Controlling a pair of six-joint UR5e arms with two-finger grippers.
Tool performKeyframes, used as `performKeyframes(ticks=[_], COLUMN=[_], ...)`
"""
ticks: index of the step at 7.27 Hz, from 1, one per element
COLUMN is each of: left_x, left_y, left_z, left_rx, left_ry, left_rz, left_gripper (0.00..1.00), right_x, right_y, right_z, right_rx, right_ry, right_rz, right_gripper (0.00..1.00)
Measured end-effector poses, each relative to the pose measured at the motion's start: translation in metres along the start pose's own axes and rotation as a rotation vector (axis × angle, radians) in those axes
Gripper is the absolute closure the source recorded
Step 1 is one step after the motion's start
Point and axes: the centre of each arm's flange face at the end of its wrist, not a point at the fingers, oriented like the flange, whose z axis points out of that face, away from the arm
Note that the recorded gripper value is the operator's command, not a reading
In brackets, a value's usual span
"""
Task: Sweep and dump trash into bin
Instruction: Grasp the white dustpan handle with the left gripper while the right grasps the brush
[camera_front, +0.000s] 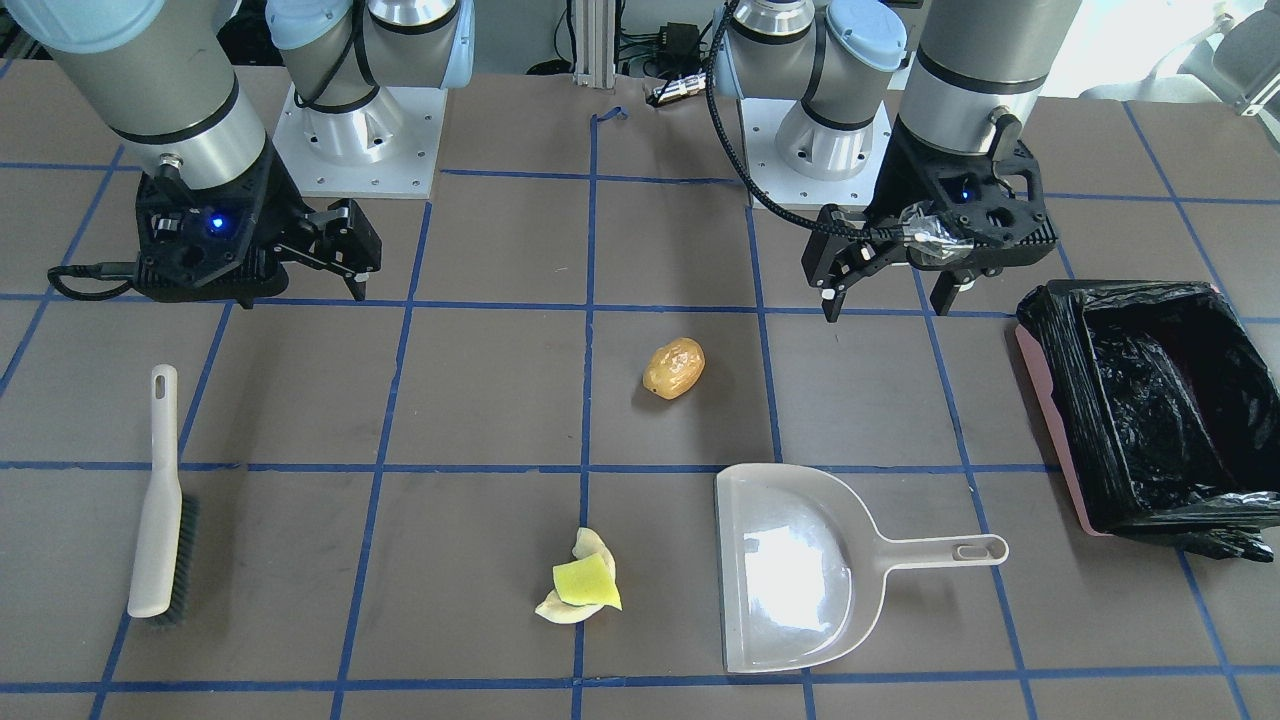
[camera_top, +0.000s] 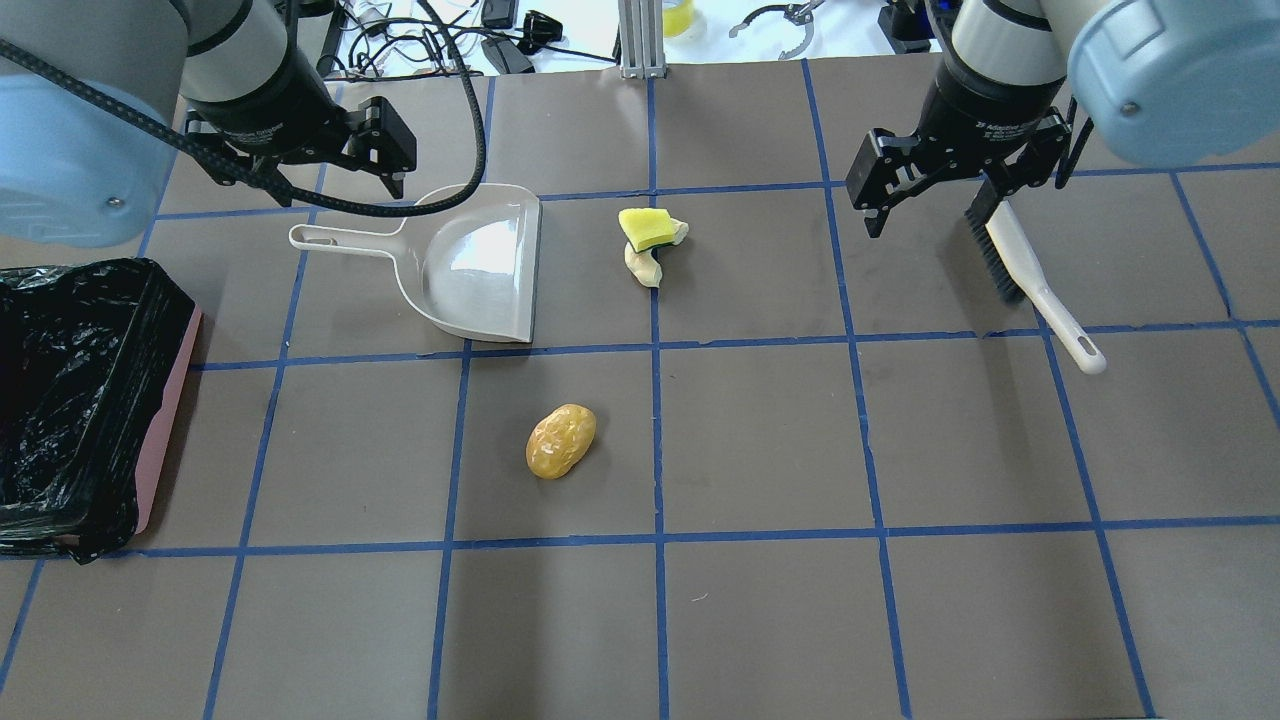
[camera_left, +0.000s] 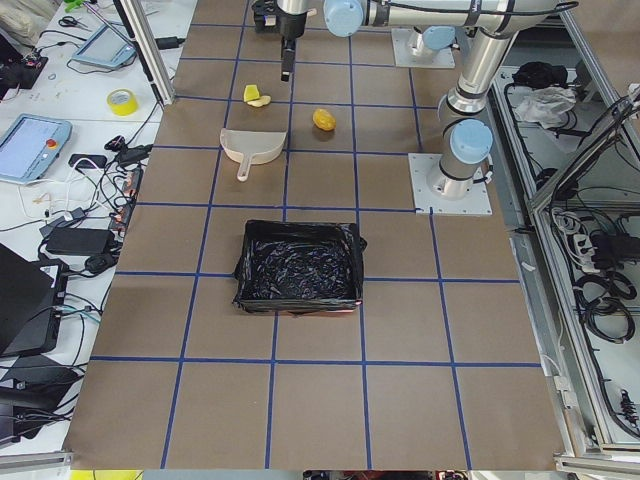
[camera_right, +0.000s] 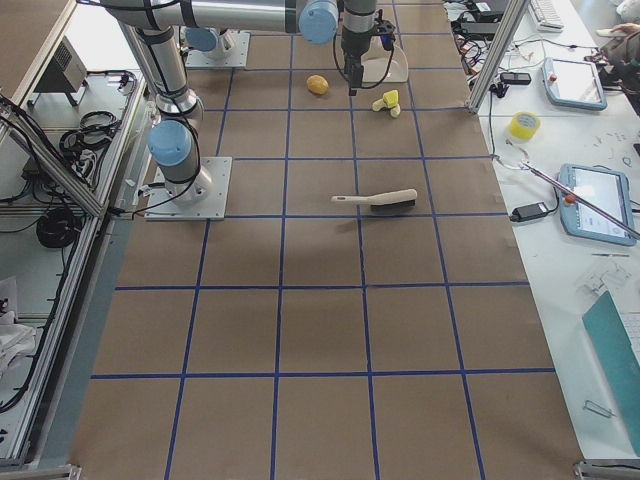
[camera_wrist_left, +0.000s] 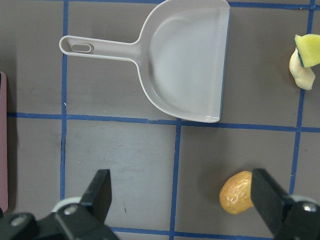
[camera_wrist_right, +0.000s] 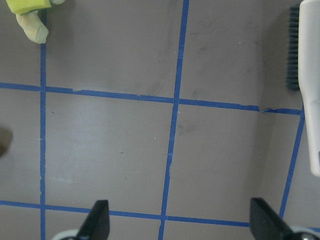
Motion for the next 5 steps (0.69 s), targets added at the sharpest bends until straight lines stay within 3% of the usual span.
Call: performKeyframes(ticks=[3,5], left_x=[0.0,-0.002], left_y=[0.001,-0.001], left_z=[0.002,0.006], left_rx=[-0.003,-0.001], left_ry=[0.002,0.008], left_rz=[0.0,0.033], left_gripper=[0.0,0.0], right_x=[0.013,0.062], right_y=[-0.013,-0.029], right_z=[0.02,0.053], right_rx=[-0.001,0.021], right_ry=[0.014,0.043], right_rz=[0.004,-0.017], right_gripper=[0.0,0.0])
